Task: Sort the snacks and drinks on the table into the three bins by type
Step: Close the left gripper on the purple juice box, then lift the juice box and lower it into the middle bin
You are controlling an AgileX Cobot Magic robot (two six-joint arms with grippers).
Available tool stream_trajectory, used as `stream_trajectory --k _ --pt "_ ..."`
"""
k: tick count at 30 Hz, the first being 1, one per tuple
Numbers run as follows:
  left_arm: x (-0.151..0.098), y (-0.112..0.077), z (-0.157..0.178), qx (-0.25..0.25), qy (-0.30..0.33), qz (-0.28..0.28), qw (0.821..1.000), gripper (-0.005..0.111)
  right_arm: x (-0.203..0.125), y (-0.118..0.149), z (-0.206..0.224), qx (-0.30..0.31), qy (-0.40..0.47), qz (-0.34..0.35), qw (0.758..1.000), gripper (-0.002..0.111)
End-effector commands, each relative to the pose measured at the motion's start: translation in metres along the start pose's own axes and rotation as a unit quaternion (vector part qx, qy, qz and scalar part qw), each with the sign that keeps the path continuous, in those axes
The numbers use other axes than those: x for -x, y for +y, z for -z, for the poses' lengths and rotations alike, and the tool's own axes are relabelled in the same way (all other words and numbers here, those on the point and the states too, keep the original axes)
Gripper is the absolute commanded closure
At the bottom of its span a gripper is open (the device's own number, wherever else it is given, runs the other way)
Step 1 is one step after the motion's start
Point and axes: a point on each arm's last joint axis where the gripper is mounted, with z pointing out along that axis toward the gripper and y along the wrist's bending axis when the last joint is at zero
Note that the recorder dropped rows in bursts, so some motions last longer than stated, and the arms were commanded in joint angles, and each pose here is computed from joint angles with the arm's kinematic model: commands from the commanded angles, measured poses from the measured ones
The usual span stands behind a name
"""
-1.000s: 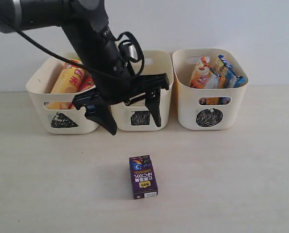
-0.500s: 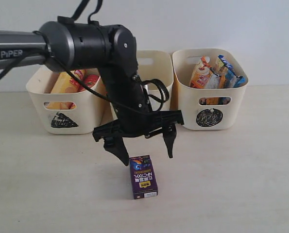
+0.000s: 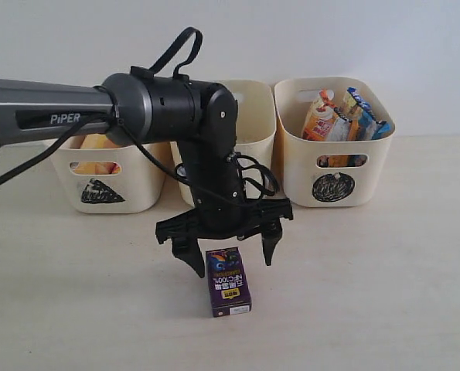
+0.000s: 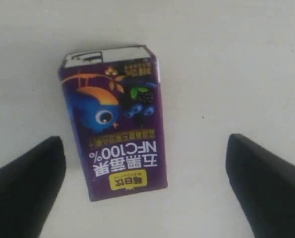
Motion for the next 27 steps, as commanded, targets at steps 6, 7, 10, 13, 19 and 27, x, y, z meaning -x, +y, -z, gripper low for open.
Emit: stream_trajectory --k 6,7,10,13,19,27 --pt "0.001 -0.001 -0.013 0.01 -0.009 0.004 1.0 0.025 0.001 0.0 0.0 0.001 -0.005 0.004 1.0 0.108" --pt "0.001 0.0 -0.016 0.014 -0.005 0.003 1.0 0.025 0.001 0.0 0.0 0.001 -0.005 0.004 1.0 0.108" --pt "0.001 0.001 -0.023 0.019 0.0 0.002 1.0 0.025 0.001 0.0 0.0 0.001 -0.005 0.004 1.0 0.108" --pt "0.001 0.001 -0.027 0.022 0.004 0.002 1.0 0.026 0.001 0.0 0.0 0.001 -0.005 0.004 1.0 0.108" --pt "0.001 0.003 -0.028 0.034 0.005 -0.004 0.999 0.055 0.001 0.0 0.0 0.0 -0.006 0.005 1.0 0.108" --pt "0.0 0.004 -0.022 0.037 0.004 -0.01 0.999 0.103 0.001 0.0 0.0 0.0 -0.006 0.005 1.0 0.108"
